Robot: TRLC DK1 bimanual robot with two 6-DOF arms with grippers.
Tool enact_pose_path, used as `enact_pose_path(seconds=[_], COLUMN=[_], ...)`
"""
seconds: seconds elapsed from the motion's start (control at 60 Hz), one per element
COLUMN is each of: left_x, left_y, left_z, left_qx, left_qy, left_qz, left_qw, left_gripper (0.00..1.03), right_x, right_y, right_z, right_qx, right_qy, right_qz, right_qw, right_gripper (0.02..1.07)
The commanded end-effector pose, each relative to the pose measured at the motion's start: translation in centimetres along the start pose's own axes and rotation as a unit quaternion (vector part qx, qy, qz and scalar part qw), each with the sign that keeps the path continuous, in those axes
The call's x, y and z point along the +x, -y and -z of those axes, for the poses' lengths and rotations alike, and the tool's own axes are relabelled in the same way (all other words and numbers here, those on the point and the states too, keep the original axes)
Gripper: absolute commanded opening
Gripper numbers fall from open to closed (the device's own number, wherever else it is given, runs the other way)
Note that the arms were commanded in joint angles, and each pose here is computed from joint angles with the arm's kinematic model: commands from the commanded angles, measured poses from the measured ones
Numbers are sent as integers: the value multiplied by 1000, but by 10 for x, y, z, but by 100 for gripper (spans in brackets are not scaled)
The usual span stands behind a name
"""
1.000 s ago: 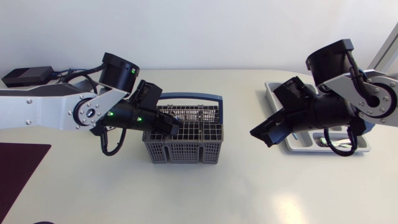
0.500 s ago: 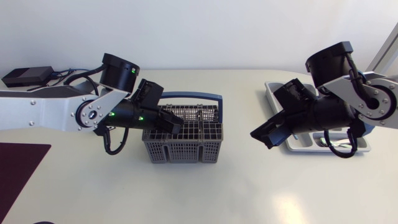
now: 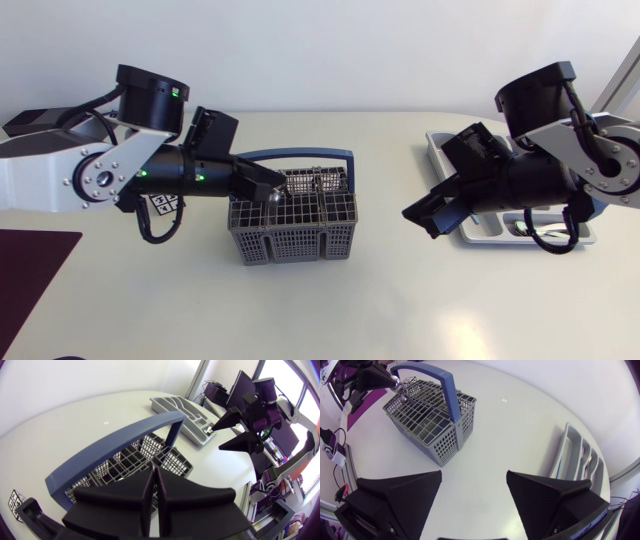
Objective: Transfer all utensils from the basket to the drawer tray.
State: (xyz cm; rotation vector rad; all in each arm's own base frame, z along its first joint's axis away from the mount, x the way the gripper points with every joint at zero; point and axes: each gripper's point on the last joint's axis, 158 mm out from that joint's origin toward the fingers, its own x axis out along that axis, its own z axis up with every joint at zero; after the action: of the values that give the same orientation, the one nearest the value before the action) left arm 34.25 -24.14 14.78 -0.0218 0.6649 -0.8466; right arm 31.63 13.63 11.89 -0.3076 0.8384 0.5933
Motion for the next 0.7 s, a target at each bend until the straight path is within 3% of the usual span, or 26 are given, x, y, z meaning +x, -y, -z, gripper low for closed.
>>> enact_pose_path(seconds=[0.0, 0.367, 0.617, 0.683], left_x=[-10, -53, -76, -79], left_y=[-2, 15, 35, 48], left_z=[-4, -24, -31, -30], left_qx=[-13, -6, 15, 32], left_qy=[15, 66, 81, 79], left_qz=[2, 11, 18, 30], left_qw=[1000, 998, 996, 996], left_gripper=[3, 3, 3, 3], right_x=[0, -13, -21, -26], right_y=[-5, -11, -31, -45], right_z=[9, -6, -9, -9], right_qx=[2, -31, -105, -127], right_qy=[-12, 23, 39, 44], right_qz=[-2, 3, -9, -29], right_qw=[1000, 999, 994, 990], right_gripper=[95, 95, 95, 102])
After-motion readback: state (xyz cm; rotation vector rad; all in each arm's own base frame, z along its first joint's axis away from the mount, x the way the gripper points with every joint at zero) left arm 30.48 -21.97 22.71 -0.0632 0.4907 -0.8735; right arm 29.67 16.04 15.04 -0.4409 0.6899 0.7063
